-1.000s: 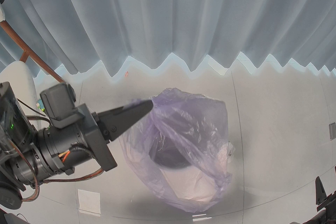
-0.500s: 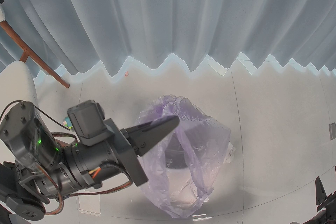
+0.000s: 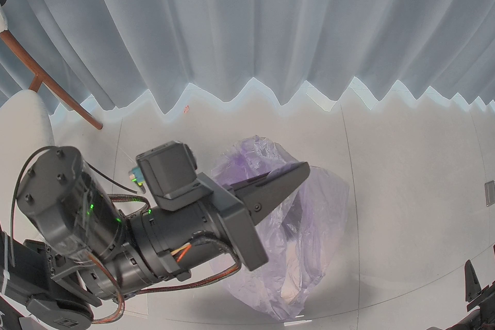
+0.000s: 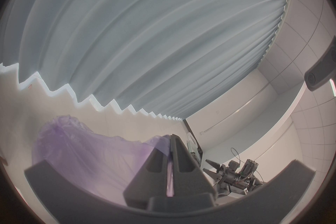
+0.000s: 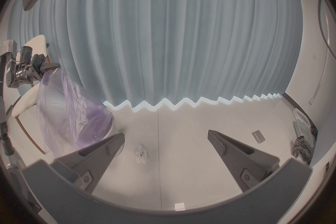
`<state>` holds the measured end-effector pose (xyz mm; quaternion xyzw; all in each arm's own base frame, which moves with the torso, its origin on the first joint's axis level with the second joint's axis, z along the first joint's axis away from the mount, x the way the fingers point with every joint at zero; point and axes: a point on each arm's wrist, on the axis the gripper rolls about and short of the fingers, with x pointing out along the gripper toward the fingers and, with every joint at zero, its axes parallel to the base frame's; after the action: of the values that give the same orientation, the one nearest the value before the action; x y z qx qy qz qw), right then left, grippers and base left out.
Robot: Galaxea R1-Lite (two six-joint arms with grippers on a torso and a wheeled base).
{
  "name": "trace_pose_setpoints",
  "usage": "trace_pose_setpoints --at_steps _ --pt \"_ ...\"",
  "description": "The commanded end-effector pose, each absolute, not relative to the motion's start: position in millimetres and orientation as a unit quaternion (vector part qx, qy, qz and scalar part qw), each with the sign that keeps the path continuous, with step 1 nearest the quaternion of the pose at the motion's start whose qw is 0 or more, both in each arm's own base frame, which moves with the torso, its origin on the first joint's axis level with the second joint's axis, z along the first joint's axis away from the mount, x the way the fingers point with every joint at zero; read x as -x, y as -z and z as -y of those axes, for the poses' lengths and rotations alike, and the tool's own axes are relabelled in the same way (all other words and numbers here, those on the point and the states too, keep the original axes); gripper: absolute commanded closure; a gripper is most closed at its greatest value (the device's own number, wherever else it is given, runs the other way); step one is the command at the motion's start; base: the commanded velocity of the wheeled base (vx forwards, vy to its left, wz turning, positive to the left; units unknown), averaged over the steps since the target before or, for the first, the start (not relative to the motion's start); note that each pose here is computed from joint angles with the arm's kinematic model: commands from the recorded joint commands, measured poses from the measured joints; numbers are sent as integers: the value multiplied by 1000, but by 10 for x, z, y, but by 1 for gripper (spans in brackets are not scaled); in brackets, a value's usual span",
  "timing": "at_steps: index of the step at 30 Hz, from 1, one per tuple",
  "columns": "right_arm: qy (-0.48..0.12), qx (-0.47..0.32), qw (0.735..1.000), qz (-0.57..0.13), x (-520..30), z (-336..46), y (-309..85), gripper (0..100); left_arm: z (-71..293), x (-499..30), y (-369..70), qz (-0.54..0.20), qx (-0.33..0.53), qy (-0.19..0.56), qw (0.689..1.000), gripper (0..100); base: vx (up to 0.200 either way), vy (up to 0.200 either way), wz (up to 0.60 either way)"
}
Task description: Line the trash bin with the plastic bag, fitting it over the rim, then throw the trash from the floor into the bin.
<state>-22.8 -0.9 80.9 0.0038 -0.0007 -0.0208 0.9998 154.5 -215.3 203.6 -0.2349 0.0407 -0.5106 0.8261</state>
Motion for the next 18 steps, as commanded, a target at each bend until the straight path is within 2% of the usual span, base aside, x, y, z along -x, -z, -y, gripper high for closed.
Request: trace_pose_setpoints --at_steps 1,8,18 --pt "21 -4 1000 1 228 9 -756 0 2312 -1588 -1989 -44 240 519 819 100 0 0 0" --pt "21 -4 1000 1 228 9 -756 0 2528 -1552 -1863 -43 244 532 810 100 0 0 0" --pt "21 -4 1000 1 228 9 -756 0 2533 -1489 -1881 -42 251 528 810 100 0 0 0"
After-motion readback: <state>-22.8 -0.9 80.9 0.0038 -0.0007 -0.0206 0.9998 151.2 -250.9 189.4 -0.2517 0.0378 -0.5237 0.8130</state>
